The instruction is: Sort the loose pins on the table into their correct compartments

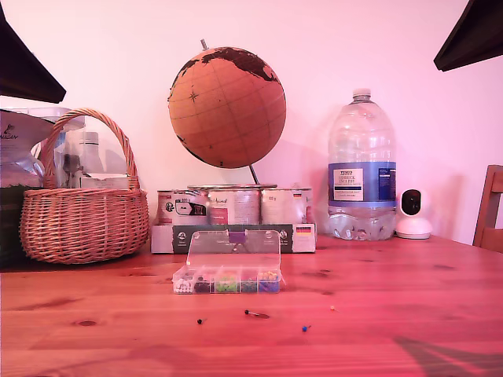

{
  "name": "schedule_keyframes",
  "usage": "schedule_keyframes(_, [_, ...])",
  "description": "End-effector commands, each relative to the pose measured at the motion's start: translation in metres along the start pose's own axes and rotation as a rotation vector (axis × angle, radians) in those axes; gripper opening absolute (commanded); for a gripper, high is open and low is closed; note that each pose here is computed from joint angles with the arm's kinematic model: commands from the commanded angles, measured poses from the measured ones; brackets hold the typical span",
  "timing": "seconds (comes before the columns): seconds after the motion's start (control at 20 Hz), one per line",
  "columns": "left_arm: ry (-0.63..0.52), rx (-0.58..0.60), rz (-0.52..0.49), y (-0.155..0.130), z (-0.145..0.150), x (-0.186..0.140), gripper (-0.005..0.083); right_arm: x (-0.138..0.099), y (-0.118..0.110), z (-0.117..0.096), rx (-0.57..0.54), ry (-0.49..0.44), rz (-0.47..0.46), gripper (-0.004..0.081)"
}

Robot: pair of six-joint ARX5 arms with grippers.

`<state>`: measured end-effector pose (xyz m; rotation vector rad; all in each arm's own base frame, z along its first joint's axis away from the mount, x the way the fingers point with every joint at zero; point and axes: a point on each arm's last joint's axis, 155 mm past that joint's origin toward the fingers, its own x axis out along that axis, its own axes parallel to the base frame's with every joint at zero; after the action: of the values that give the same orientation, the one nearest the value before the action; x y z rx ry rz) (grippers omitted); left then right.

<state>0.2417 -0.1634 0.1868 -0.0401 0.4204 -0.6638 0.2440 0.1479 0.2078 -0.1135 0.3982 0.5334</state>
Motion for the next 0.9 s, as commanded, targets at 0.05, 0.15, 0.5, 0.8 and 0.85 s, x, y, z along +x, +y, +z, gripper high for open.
schedule_keyframes(0.05, [0.035, -0.008, -0.024, -0.004, -0.007, 0.0, -0.0019, -0.002, 0.001, -0.032, -0.004, 0.129, 0.005, -0.0013])
schedule_keyframes(0.15, [0.035, -0.008, -0.024, -0.004, -0.007, 0.0, -0.0019, -0.002, 0.001, -0.032, -0.004, 0.129, 0.005, -0.0013])
schedule_keyframes(0.5, [0.038, -0.008, -0.028, -0.005, -0.007, -0.001, -0.0019, -0.001, 0.009, -0.031, 0.001, 0.127, 0.046, -0.0013])
schedule_keyframes(0.8, [0.068, 0.039, -0.08, -0.017, 0.0, -0.006, -0.0019, 0.013, 0.029, -0.045, -0.005, 0.236, 0.14, -0.0013])
schedule_keyframes(0.85, [0.103, 0.052, -0.092, -0.019, -0.006, -0.005, -0.0019, 0.017, 0.034, -0.048, -0.012, 0.261, 0.153, -0.0013])
